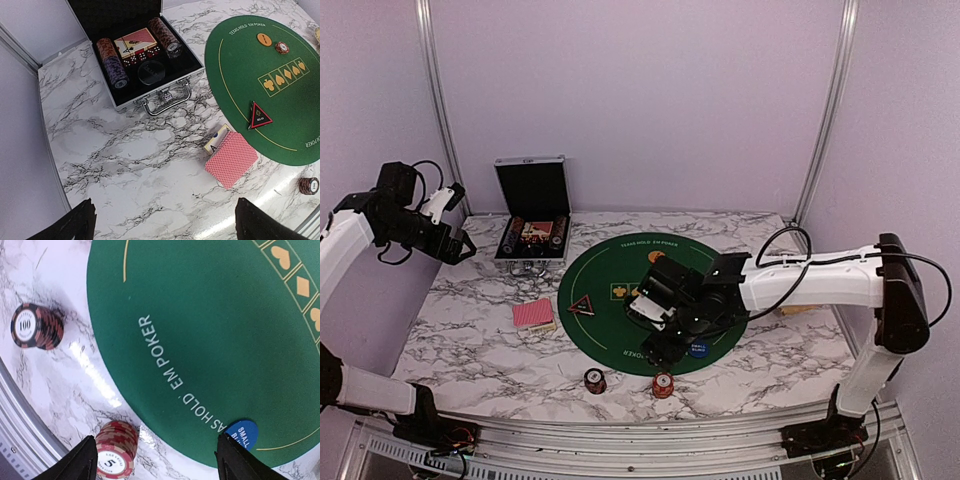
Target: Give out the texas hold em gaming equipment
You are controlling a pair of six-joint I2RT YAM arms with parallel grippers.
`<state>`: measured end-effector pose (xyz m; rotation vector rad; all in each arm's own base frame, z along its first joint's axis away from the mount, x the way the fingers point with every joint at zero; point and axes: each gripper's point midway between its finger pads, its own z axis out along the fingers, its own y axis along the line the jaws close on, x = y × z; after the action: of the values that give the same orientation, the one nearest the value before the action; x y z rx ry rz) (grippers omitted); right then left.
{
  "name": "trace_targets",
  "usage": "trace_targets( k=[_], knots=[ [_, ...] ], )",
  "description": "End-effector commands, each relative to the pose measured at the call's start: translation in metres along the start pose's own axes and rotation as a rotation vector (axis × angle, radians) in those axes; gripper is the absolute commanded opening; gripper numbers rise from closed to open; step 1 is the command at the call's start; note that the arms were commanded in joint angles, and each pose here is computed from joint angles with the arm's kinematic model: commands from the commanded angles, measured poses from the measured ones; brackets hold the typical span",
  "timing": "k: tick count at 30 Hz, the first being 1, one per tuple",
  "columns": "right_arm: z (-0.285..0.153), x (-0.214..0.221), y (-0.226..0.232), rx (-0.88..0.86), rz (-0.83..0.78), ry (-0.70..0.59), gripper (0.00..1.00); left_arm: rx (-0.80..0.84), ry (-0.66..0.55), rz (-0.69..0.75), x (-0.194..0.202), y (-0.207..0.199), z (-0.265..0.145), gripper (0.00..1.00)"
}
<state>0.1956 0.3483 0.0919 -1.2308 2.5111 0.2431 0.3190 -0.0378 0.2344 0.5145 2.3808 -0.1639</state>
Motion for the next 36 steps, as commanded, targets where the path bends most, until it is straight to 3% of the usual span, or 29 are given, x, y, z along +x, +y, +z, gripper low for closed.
trace_targets(
  k=[1, 6, 26, 36],
  knots=[
    [-0.012, 0.014, 0.022, -0.059, -0.001, 0.019, 0.79, 0.007, -0.026, 0.025, -0.004, -0.003, -0.005, 0.99],
    [-0.006, 0.026, 0.044, -0.136, -0.028, 0.055, 0.78, 0.007, -0.036, 0.038, -0.004, -0.005, -0.009, 0.99],
    [0.022, 0.045, 0.047, -0.149, -0.034, 0.124, 0.70, 0.021, -0.010, 0.058, 0.002, -0.006, -0.004, 0.99],
    [0.028, 0.049, 0.048, -0.153, -0.043, 0.137, 0.59, 0.014, -0.006, 0.062, 0.001, -0.004, -0.003, 0.99]
  ],
)
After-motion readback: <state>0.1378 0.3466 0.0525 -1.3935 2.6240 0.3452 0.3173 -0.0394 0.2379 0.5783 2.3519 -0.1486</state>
